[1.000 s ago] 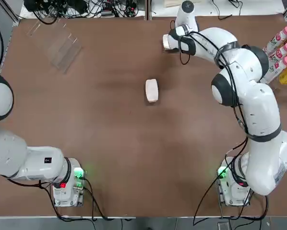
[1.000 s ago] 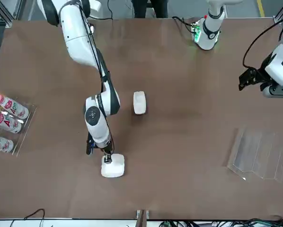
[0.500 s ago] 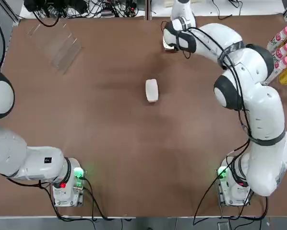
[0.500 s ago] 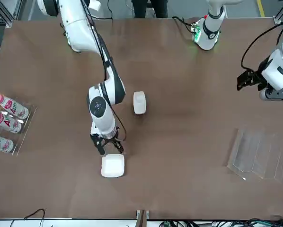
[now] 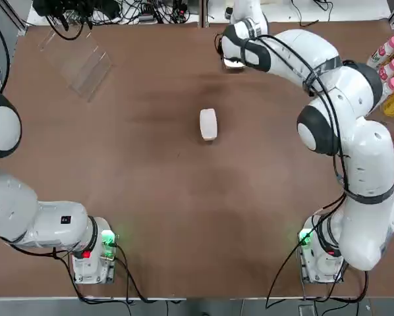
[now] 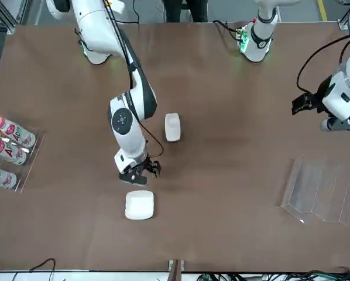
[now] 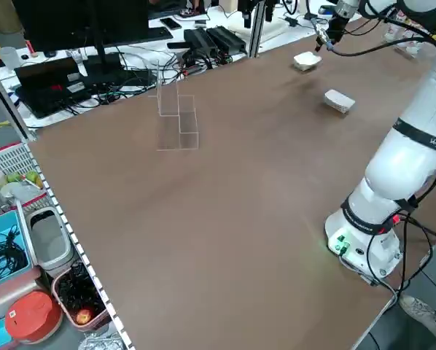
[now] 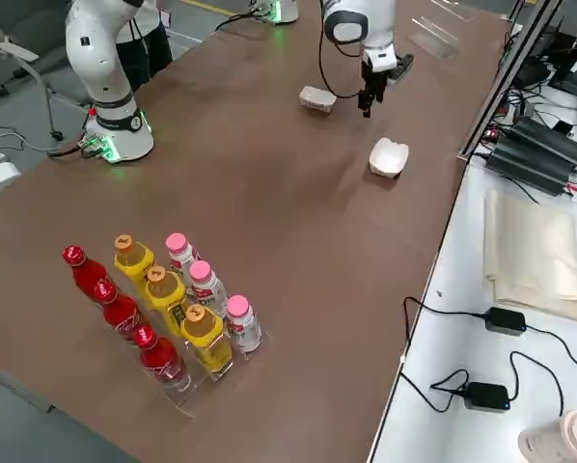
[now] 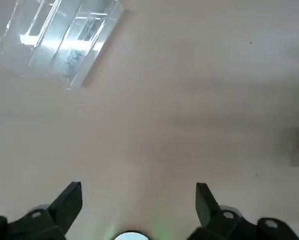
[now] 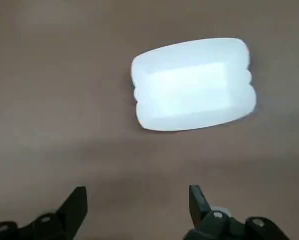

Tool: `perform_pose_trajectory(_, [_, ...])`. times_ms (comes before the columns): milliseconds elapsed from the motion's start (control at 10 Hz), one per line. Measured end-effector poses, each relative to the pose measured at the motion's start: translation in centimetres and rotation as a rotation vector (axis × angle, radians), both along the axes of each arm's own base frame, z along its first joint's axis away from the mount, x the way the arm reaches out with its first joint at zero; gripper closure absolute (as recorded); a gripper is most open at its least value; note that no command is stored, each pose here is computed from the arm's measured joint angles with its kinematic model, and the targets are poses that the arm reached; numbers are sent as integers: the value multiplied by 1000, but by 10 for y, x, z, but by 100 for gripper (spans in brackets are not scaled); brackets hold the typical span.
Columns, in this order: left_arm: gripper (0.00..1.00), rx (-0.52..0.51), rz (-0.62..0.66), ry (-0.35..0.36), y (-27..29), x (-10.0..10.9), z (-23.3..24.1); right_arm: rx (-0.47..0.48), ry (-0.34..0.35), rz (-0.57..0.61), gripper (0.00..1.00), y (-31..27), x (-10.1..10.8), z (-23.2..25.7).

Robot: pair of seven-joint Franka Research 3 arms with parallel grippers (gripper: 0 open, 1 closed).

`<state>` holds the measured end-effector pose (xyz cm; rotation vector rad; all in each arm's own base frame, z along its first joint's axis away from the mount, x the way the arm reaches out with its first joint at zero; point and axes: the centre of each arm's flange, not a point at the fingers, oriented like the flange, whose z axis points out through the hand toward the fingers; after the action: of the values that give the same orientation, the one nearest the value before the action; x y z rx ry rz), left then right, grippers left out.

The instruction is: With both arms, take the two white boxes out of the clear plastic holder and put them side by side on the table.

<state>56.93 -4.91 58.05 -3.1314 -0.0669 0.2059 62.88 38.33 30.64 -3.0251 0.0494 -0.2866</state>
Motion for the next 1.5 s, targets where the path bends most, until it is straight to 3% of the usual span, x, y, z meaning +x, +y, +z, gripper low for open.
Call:
perform_pose_trajectory(200, [0,-3,-25,4,1,0,-1,-39,-34,185,9,10,-21,-28])
perform_pose_trajectory(600, [0,-4,-32,16,2,2,-7,-74,4,322,9,16,-58,-47])
perform_pose_trajectory(1000, [0,-5,-25,17,9,2,-7,-70,46,415,9,48,-125,-45])
perform_pose_trajectory(1300, [0,-7,-31,17,14,3,-7,-51,-28,422,9,69,-161,-65])
perform_pose_trajectory(1500, [0,-7,-31,21,14,2,-8,-39,-45,352,10,62,-172,-80])
